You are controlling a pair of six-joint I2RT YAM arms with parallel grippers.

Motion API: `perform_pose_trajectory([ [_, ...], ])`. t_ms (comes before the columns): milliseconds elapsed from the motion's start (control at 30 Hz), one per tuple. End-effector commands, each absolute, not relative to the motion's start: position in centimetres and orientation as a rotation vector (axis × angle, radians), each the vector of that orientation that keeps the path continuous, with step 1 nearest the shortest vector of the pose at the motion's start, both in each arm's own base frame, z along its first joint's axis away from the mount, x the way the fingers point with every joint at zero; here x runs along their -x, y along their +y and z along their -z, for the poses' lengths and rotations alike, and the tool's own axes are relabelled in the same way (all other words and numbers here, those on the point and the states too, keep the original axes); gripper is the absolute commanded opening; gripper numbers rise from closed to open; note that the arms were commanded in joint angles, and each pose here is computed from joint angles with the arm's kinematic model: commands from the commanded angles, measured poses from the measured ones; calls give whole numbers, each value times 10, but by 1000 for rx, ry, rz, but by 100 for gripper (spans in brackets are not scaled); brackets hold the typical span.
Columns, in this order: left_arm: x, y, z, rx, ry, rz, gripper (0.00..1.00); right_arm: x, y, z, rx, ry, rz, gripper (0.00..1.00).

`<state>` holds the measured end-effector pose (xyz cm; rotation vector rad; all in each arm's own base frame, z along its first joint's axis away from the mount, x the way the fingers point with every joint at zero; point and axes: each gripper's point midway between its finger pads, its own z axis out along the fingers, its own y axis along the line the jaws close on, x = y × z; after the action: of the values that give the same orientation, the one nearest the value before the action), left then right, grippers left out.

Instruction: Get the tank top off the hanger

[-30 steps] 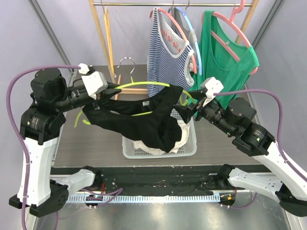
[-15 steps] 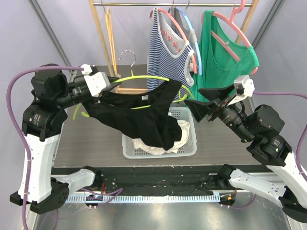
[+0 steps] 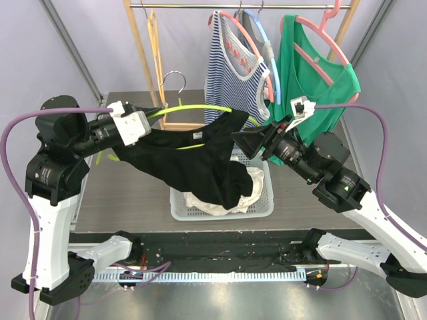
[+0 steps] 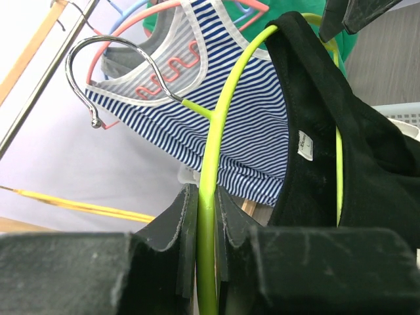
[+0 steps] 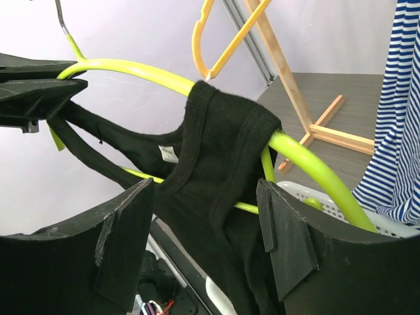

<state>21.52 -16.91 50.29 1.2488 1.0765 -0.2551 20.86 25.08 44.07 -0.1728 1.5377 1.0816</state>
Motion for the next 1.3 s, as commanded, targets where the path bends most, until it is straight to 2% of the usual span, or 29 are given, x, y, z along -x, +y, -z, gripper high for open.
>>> perform_pose_trajectory([
  [0, -209, -169, -535, -1212, 956, 208, 4, -203, 246, -468, 110, 1453, -1163, 70],
  [267, -206, -171, -537, -1203, 957, 237, 5, -210, 249, -462, 92, 1460, -1146, 67],
  [667, -202, -174, -532, -1199, 973, 287, 6, -214, 273, -474, 136, 1408, -1231, 47],
  [733, -202, -173, -531, -1199, 977, 282, 6, -214, 273, -477, 144, 1399, -1229, 32],
  [767, -203, -173, -530, -1198, 980, 276, 6, -211, 271, -483, 145, 1383, -1233, 21],
  [867, -207, -171, -522, -1203, 995, 261, 7, -207, 264, -493, 152, 1357, -1227, 1],
  [1133, -215, -168, -511, -1207, 1024, 225, 7, -194, 231, -501, 143, 1365, -1127, 1],
  [1267, -215, -168, -508, -1212, 1025, 224, 7, -202, 205, -496, 34, 1368, -1031, 1],
])
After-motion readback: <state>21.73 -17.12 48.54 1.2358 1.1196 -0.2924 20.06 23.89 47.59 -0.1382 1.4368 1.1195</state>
